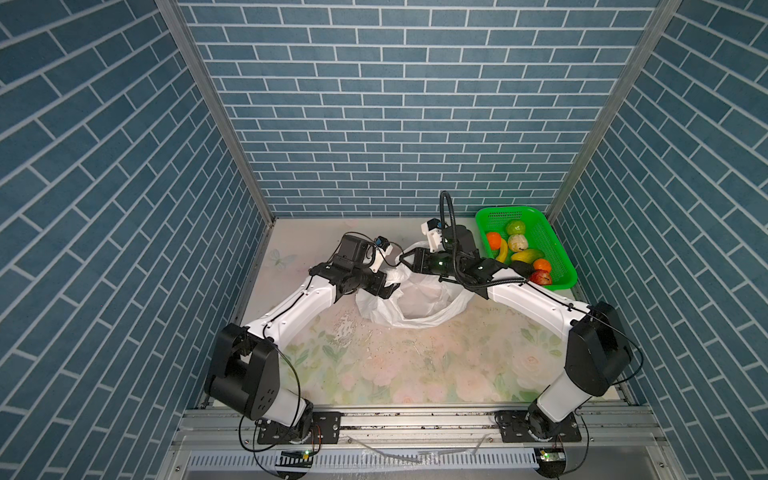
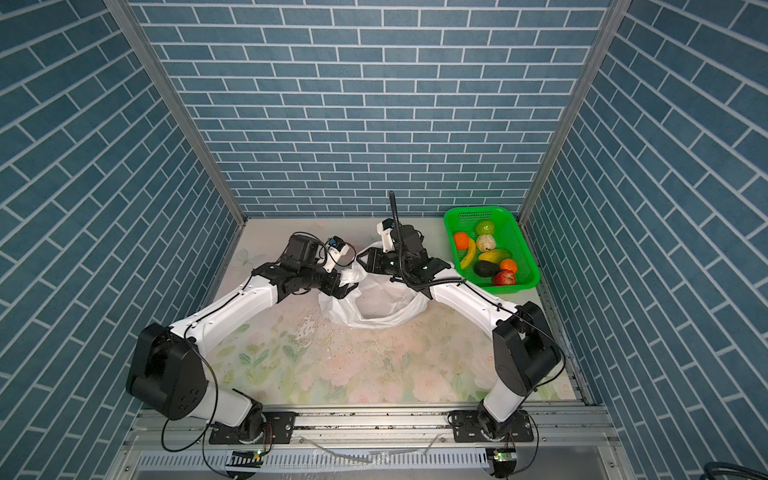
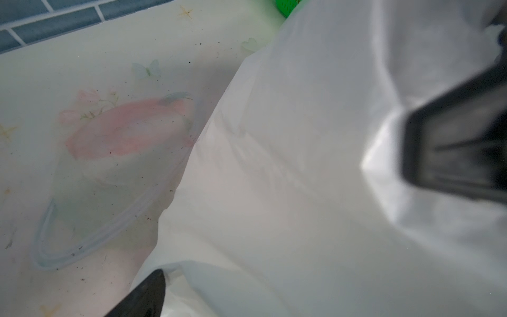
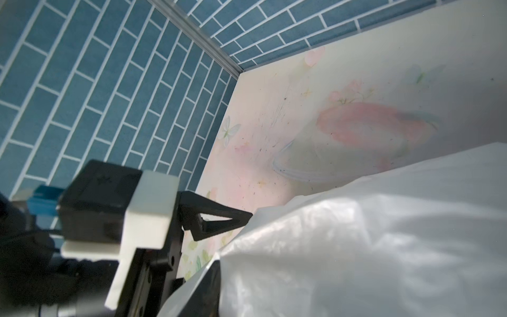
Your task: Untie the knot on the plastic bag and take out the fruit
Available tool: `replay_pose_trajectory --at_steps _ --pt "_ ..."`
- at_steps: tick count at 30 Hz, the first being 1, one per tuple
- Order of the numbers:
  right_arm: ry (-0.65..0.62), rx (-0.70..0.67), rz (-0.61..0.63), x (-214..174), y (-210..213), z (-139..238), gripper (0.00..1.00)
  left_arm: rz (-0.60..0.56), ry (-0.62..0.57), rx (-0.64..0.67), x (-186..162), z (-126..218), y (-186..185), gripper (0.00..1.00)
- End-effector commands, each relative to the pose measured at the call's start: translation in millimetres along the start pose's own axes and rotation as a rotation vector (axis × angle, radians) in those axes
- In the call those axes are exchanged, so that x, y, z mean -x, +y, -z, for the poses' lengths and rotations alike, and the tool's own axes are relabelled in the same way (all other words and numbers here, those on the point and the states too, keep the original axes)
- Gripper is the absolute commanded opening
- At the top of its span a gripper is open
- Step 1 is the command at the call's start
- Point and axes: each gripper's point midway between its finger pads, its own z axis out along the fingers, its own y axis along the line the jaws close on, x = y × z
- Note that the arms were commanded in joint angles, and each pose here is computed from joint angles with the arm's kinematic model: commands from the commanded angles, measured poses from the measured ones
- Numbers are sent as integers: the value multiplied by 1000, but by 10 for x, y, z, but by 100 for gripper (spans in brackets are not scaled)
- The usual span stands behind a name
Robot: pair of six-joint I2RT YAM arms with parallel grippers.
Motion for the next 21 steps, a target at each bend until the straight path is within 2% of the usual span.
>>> replay_pose_trajectory --at_steps 1,4,7,12,17,21 --pt "-43 -28 -30 69 -58 -62 31 -12 -31 -34 1 79 -101 95" --pt "-66 -68 -33 133 -137 -120 13 -33 -44 -49 -20 146 -158 98" --pt "-101 -113 -30 234 -225 -197 0 -60 -39 -57 -61 204 -215 99" --pt "-169 -168 -4 508 -322 -286 0 -85 -27 -46 -142 297 -242 100" --pt "-231 -236 18 810 -482 -305 0 -97 -72 3 -120 443 -209 100" --pt "-234 -226 15 979 -522 -304 0 -97 -112 55 -99 538 -152 100"
